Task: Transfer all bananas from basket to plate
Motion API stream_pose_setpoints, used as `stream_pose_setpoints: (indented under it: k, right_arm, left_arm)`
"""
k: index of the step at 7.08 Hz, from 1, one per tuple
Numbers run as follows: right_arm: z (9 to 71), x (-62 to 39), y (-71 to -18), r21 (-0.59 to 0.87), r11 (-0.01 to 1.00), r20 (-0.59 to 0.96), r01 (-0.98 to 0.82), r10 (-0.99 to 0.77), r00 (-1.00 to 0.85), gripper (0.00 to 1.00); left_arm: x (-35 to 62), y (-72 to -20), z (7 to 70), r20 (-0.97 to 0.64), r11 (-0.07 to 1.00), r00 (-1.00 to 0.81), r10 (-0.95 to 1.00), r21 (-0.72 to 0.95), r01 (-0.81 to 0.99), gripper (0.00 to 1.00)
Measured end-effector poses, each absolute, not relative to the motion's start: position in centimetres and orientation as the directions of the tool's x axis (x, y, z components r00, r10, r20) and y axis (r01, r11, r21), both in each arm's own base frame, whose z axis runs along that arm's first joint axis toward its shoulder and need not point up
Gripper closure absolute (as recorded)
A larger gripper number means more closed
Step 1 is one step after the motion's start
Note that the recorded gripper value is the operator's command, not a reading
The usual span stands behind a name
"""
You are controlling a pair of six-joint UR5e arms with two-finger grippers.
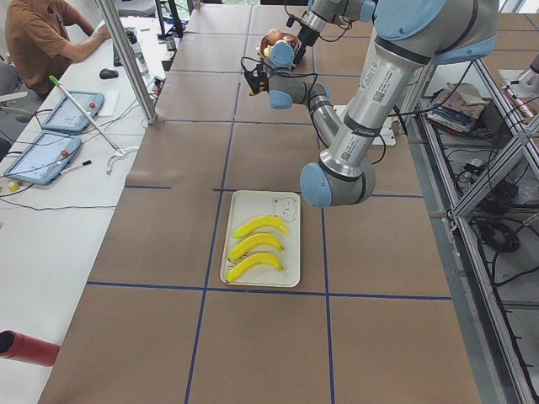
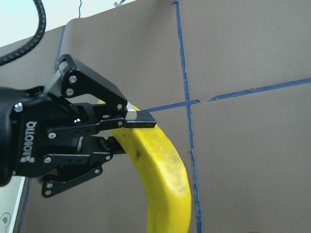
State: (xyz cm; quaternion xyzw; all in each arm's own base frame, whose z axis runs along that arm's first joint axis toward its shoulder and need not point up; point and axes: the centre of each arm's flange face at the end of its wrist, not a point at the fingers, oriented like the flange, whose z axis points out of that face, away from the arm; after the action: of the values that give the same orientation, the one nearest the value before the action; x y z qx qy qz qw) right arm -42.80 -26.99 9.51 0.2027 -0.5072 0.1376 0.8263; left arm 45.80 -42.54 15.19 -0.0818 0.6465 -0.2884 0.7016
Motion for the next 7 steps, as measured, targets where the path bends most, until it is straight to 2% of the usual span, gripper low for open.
stream_pose_setpoints:
  k: [3,7]
  right_arm:
    - [11.4,-36.6,-27.0,0.166,0.899,0.905,-0.405,0.024,0.424,0.00]
    - [16.2,-33.5,-30.9,0.297,0.884,0.814,-0.362,-0.036,0.580,0.00]
  left_arm:
    - [43.8,-45.5,21.1,-0.840,0.869,0.289,-0.459,-0.356,0.343,1.00]
    - [35.2,-48.3,35.8,-0.759,0.911,0.522,-0.388,-0.231,0.341,1.00]
